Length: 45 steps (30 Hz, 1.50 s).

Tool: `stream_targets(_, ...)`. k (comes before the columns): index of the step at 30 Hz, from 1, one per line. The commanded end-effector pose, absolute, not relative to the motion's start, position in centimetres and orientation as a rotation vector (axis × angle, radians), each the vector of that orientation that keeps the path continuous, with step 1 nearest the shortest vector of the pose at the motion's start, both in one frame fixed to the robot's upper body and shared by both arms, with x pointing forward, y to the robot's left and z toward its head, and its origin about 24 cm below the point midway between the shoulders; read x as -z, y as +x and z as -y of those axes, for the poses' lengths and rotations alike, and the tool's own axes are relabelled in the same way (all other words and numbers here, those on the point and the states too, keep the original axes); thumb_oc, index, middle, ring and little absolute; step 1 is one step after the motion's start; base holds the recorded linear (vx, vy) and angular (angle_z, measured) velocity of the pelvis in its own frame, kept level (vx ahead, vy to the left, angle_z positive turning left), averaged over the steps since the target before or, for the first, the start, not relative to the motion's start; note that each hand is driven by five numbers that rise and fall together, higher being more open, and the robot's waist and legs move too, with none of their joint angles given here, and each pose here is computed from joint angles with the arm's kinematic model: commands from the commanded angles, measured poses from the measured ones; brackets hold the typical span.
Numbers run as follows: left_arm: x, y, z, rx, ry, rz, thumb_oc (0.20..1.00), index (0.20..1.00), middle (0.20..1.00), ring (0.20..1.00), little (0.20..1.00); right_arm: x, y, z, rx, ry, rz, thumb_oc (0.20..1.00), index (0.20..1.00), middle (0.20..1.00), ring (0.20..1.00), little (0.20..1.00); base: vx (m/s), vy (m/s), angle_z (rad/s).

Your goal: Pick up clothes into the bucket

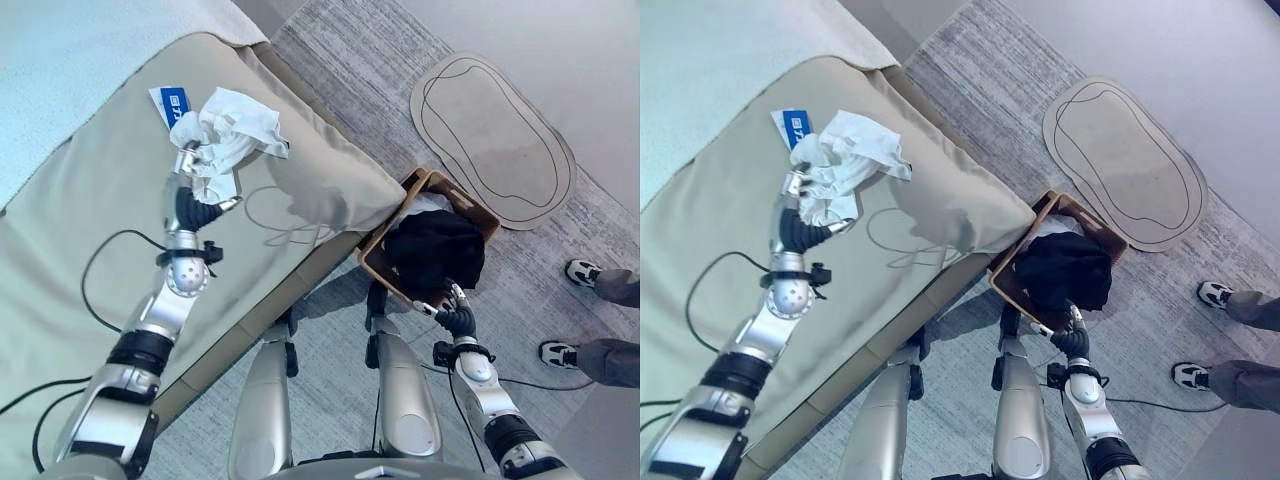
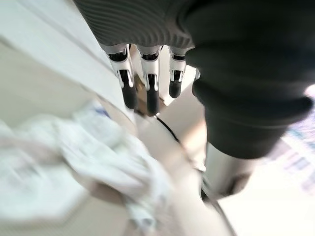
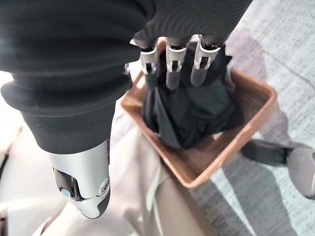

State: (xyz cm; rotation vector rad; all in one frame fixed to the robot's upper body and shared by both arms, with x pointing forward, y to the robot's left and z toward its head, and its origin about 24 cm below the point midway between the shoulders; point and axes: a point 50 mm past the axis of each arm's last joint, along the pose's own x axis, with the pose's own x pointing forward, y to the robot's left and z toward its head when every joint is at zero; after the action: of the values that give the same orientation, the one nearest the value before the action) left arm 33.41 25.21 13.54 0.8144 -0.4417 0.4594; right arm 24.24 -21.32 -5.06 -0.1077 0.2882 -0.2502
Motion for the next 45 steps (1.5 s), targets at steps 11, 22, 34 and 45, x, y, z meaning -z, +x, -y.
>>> stream_targets(11,-20.7,34.8,-31.2,-0.904,0.996,0.499,1.000,1.000,1.000,1.000,1.000,2.8,24.8,20.9,0.227,-0.102,-0.148,1.000,1.000,1.000,1.000,1.000,0.00,0.011,-0.04)
stream_targets(22,-21.8,35.0,-31.9,-0.844,1.100,0.500,1.000,1.000,1.000,1.000,1.000,1.6,25.0,21.2,0.238,-0.056,-0.080,1.000,1.000,1.000,1.000,1.000,0.00,0.034,-0.06)
stream_targets(34,-23.2,36.4,-32.6,-0.830,1.276,0.352,1.000,1.000,1.000,1.000,1.000,1.1,24.8,21.4,0.214,-0.060,-0.052,1.000,1.000,1.000,1.000,1.000,0.00,0.020,-0.04)
stream_targets(45,-22.7,36.4,-33.2,-0.793,1.249,0.283,0.200,0.200,0.200,0.200,0.200,1.4,24.6,21.5,0.200,-0.052,-0.073,1.000,1.000,1.000,1.000,1.000,0.00,0.007,-0.02)
